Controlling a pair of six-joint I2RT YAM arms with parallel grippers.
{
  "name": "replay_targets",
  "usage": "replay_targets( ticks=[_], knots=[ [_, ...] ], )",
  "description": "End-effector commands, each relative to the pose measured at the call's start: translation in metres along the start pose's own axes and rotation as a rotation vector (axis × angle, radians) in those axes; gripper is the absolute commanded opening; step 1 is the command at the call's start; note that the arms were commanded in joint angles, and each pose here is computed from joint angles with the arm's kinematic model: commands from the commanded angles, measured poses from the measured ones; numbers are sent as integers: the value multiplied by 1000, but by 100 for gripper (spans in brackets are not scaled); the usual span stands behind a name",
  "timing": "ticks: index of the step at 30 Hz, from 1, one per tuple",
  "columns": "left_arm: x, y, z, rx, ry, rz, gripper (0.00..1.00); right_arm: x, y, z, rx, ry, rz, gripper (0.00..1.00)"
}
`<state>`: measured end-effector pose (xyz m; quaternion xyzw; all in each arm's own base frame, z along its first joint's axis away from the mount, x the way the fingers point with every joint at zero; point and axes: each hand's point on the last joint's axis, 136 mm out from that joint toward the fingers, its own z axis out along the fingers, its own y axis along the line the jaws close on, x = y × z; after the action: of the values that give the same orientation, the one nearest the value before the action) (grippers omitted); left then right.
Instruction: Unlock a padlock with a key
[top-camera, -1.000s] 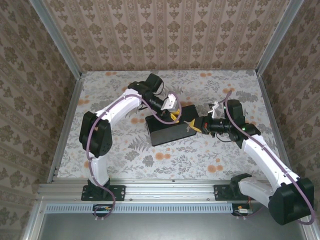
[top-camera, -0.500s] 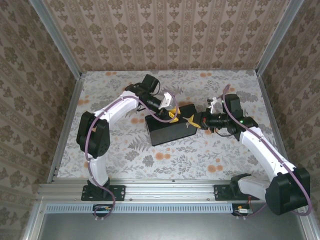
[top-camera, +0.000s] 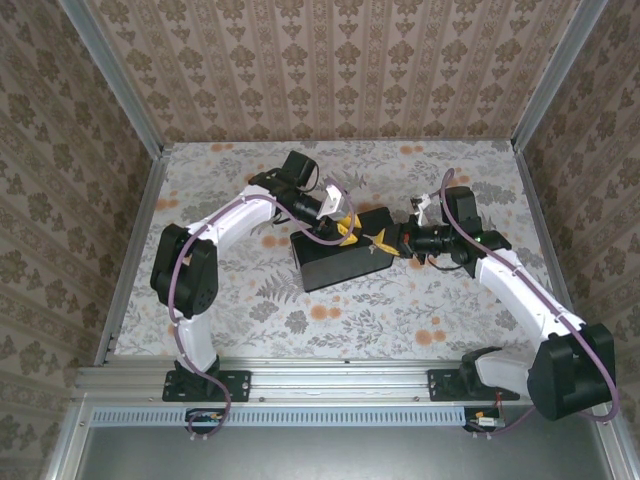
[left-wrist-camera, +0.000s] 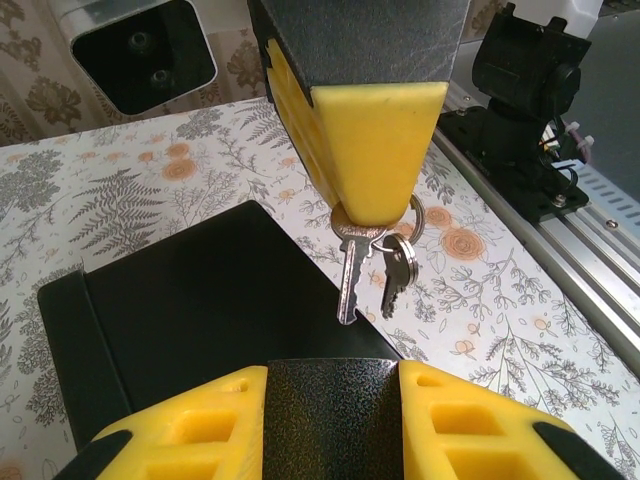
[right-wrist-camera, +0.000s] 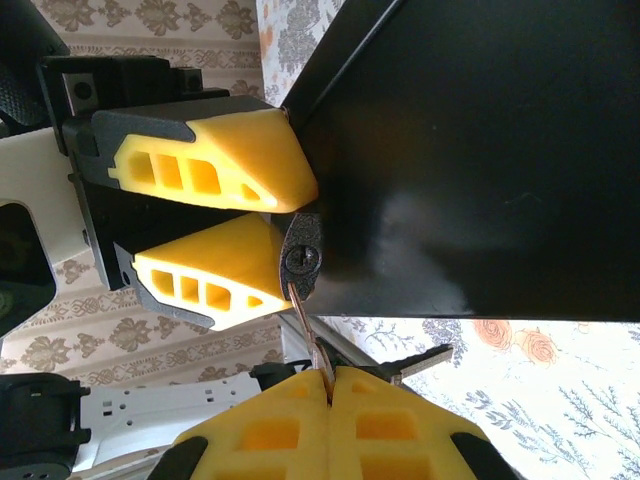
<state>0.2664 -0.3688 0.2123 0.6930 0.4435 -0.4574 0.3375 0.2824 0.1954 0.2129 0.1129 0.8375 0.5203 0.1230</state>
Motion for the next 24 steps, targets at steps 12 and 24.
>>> replay_targets(
  ticks=[12, 24],
  knots=[
    [-37, -8, -11, 2, -98, 89, 26, -5, 10, 2, -42, 4, -9, 0],
    [-34, -4, -12, -12, -94, 79, 26, 3, -3, 3, -3, 24, -12, 0]
  ],
)
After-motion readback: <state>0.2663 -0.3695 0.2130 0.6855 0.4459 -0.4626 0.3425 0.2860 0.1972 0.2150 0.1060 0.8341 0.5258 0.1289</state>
